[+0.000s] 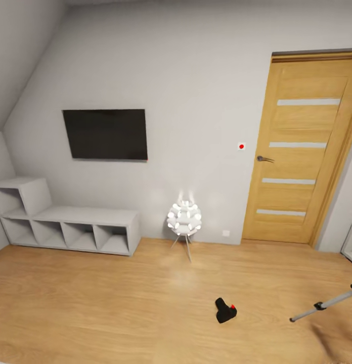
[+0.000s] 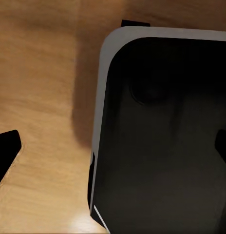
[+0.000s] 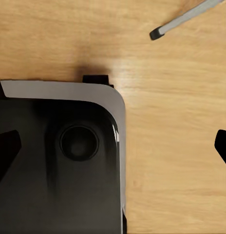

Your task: Attach the digital camera to the camera tripod in the bedroom.

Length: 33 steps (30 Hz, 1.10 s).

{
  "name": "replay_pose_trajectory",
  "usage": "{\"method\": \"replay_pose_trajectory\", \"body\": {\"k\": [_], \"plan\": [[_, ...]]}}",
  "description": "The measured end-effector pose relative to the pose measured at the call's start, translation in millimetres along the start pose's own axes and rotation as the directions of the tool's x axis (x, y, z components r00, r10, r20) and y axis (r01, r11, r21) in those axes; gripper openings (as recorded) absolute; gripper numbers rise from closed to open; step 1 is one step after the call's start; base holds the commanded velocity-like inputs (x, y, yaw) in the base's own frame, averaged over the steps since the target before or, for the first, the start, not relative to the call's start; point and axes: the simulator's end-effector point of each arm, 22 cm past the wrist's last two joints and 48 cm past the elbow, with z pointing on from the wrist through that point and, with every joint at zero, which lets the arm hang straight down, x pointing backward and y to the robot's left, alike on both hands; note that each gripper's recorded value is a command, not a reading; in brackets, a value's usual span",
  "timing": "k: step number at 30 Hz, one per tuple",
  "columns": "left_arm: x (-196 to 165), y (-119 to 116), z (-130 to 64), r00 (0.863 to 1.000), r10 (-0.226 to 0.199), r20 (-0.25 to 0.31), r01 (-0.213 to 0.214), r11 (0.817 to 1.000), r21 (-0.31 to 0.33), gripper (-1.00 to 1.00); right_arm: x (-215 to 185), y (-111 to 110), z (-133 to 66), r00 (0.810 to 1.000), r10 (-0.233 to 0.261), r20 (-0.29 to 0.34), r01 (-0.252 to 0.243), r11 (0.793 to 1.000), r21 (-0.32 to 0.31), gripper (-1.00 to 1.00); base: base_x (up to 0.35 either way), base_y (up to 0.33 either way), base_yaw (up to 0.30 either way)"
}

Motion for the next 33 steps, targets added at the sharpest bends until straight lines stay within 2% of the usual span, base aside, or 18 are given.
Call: {"method": "replay_pose_trajectory", "body": {"k": [15, 33], "plan": [[0.0, 0.1, 0.0, 1.000, 0.000, 0.000, 0.000, 1.000, 0.000, 1.00, 0.3, 0.0, 0.0, 1.000, 0.000, -0.001, 0.000, 1.000, 0.000, 1.00, 0.307, 0.166, -0.271], [0.1, -0.2, 0.0, 1.000, 0.001, 0.000, -0.001, 1.000, 0.001, 1.00, 0.0, 0.0, 0.0, 1.000, 0.000, 0.000, 0.000, 1.000, 0.000, 1.00, 0.264, 0.013, -0.027]]}}
